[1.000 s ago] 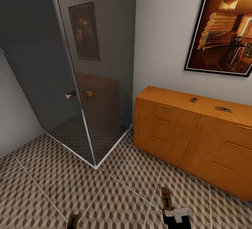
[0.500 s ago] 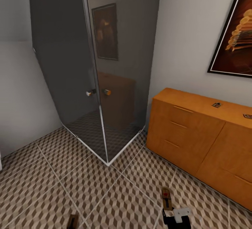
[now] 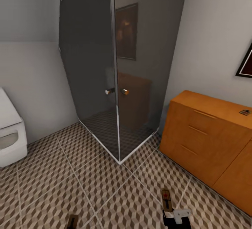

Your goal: Take the four mousetraps from the cabinet in the bathroom and place them on the bathroom floor. Make sure all four end up on the same floor surface, and ensure that at least two of them are either under or directly next to the same bathroom sink.

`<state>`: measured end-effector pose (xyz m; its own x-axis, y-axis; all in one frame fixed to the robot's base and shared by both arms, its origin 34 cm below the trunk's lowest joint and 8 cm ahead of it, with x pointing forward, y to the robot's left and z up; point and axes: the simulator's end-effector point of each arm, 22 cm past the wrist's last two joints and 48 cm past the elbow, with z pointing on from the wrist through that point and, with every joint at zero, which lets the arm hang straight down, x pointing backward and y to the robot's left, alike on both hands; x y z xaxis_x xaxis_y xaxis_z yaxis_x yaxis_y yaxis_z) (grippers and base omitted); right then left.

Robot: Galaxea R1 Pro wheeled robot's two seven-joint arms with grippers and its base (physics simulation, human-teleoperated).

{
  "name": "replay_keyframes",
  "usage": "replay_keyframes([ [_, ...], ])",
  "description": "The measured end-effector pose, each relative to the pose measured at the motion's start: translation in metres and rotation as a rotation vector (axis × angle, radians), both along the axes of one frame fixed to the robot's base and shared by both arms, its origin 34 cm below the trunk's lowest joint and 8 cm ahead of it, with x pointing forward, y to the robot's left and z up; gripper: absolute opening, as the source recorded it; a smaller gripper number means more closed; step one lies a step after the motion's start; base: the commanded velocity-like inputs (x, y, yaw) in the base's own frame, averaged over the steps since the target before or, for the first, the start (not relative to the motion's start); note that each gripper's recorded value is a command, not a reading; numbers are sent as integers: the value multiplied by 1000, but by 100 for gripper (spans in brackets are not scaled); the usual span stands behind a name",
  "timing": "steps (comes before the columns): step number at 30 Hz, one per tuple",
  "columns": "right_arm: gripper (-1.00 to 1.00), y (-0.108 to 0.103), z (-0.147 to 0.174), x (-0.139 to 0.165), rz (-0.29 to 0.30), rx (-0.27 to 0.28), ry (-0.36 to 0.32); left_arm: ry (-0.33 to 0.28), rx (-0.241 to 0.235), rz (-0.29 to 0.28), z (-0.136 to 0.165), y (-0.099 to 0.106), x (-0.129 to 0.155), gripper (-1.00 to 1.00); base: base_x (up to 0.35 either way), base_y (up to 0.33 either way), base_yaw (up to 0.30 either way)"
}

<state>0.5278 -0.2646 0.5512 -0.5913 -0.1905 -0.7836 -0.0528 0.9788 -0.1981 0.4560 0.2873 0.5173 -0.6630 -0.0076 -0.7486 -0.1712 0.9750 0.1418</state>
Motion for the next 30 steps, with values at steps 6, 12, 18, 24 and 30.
replay_keyframes([
  [6, -100, 0, -1, -1, 0, 0, 3, 0, 0, 0, 0, 0, 0, -100, 0, 0, 290],
  [12, -100, 0, -1, -1, 0, 0, 3, 0, 0, 0, 0, 0, 0, -100, 0, 0, 290],
  [18, -100, 0, -1, -1, 0, 0, 3, 0, 0, 0, 0, 0, 0, -100, 0, 0, 290],
  [24, -100, 0, -1, -1, 0, 0, 3, 0, 0, 0, 0, 0, 0, -100, 0, 0, 290],
  [30, -100, 1, -1, -1, 1, 1, 3, 0, 0, 0, 0, 0, 0, -100, 0, 0, 290],
])
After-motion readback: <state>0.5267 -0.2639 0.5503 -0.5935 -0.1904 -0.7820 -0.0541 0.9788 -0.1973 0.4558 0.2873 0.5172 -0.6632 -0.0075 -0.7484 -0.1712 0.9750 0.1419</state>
